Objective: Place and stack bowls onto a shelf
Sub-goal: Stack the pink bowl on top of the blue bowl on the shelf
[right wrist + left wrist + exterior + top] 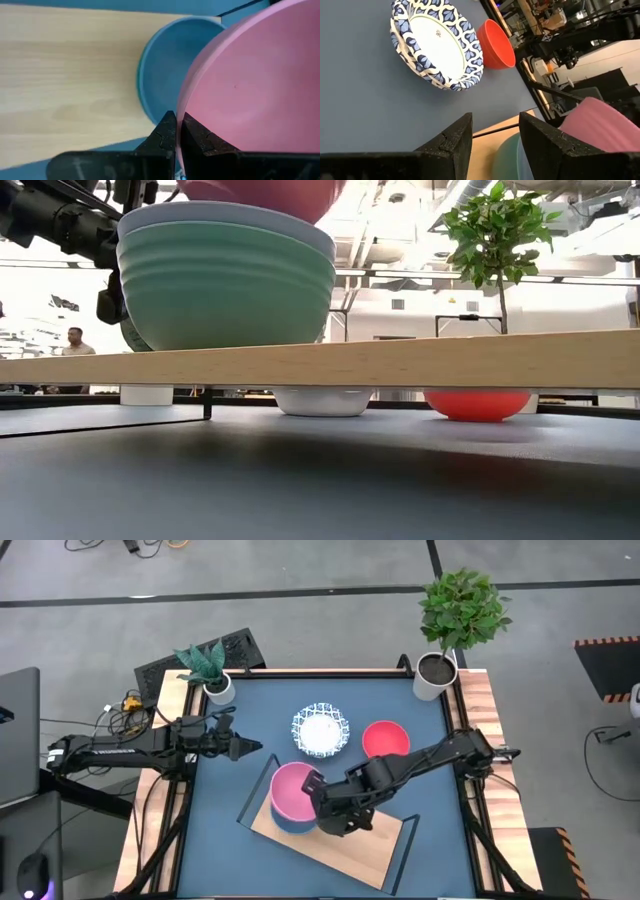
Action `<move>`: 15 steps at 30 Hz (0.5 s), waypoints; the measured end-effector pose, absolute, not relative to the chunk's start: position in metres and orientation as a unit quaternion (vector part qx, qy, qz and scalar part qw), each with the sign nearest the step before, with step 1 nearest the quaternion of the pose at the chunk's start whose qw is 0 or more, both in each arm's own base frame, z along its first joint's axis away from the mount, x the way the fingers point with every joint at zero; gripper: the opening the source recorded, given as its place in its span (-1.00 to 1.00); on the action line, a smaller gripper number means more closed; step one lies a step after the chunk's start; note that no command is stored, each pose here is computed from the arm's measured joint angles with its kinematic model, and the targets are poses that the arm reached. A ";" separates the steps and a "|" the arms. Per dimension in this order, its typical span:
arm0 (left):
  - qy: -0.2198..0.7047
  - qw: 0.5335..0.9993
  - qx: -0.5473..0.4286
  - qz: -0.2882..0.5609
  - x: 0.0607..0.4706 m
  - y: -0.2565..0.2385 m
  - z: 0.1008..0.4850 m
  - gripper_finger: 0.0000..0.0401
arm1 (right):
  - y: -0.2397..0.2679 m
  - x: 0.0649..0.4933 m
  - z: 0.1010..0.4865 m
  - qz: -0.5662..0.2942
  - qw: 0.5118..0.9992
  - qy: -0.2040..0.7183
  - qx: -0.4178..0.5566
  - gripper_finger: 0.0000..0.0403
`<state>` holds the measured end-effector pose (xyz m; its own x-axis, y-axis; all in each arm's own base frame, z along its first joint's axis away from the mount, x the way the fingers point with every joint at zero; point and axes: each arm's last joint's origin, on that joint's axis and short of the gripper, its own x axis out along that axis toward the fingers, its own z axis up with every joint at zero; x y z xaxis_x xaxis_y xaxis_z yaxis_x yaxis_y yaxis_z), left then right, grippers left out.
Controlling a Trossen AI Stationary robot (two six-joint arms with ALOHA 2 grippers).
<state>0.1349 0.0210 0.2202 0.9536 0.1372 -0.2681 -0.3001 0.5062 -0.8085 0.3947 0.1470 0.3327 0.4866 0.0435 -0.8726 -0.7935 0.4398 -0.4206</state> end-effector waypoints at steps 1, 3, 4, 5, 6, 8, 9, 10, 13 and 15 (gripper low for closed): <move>0.086 0.863 -0.481 0.127 0.135 0.021 0.220 -0.27 | 0.147 0.394 0.331 0.286 0.733 0.426 -0.447 -0.86; 0.088 0.863 -0.480 0.128 0.135 0.021 0.220 -0.27 | 0.147 0.395 0.325 0.291 0.724 0.438 -0.446 -0.86; 0.089 0.863 -0.480 0.129 0.135 0.021 0.219 -0.27 | 0.148 0.396 0.324 0.291 0.725 0.438 -0.446 -0.86; 0.090 0.863 -0.480 0.130 0.135 0.021 0.219 -0.27 | 0.148 0.397 0.323 0.291 0.725 0.438 -0.446 -0.86; 0.090 0.863 -0.480 0.130 0.135 0.021 0.219 -0.27 | 0.148 0.396 0.322 0.293 0.722 0.441 -0.445 -0.86; 0.090 0.863 -0.480 0.130 0.135 0.021 0.219 -0.27 | 0.148 0.396 0.321 0.294 0.720 0.446 -0.443 -0.86; 0.090 0.863 -0.479 0.130 0.135 0.021 0.219 -0.27 | 0.149 0.398 0.319 0.294 0.721 0.445 -0.442 -0.86; 0.090 0.863 -0.479 0.130 0.135 0.021 0.219 -0.27 | 0.149 0.399 0.318 0.295 0.721 0.446 -0.441 -0.86; 0.090 0.863 -0.479 0.130 0.135 0.021 0.219 -0.27 | 0.150 0.401 0.312 0.304 0.716 0.452 -0.437 -0.86; 0.089 0.863 -0.479 0.131 0.135 0.021 0.219 -0.27 | 0.150 0.400 0.311 0.307 0.714 0.454 -0.435 -0.84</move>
